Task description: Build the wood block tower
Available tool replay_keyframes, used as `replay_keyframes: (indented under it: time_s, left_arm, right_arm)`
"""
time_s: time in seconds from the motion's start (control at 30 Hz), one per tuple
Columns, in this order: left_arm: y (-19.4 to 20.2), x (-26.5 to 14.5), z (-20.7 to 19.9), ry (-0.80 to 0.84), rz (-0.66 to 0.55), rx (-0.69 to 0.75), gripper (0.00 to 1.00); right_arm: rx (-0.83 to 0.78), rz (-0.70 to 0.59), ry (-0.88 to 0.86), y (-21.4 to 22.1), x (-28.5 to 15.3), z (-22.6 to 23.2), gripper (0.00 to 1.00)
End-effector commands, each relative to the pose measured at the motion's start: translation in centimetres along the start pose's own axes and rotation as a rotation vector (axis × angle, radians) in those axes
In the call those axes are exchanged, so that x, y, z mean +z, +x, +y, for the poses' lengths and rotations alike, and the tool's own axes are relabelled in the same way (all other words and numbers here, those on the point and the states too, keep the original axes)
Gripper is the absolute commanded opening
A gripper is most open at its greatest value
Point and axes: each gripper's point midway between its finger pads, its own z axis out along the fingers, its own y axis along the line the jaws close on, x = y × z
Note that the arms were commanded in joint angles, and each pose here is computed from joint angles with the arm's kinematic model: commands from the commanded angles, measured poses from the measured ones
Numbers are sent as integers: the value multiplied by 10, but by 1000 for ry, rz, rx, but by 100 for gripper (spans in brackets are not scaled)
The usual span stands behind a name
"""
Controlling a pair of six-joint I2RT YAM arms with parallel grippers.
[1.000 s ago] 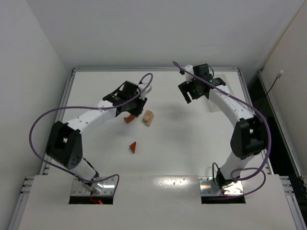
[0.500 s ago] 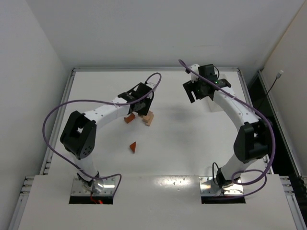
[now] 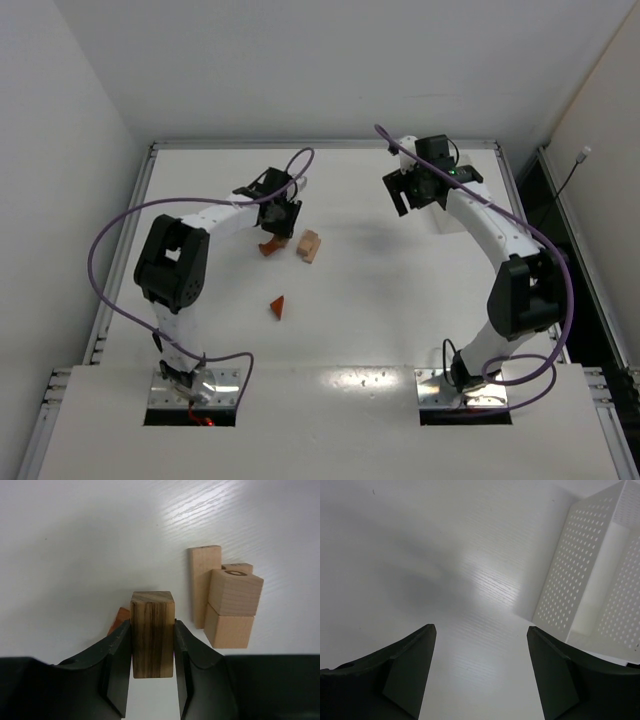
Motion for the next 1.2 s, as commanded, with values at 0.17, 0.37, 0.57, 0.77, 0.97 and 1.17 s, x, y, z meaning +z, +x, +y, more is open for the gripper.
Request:
replay_keyframes:
  time_s: [0.17,0.37,0.57,0.77,0.97,1.17]
  left_arm:
    - [12,15,-8,367,91,-77,0]
    - [22,24,3,381,128,-112,0]
    - [26,25,12,368,134,-123,0]
    - [-27,5,27,351,-4,-99,0]
    - [-69,-10,34,325,-96,-56,0]
    - [-63,7,40,296,-59,-56,0]
  right_arm:
    - [14,-48,-25,-10,-11,2,71]
    - [14,-42,-36,-8,-11,5,71]
    - [14,-33,-38,-6,-8,5,71]
    - [5,-26,-49,-4,-5,7,71]
    - [5,-27,-49,-4,-5,7,71]
    - [5,-18,-52,0,-3,8,71]
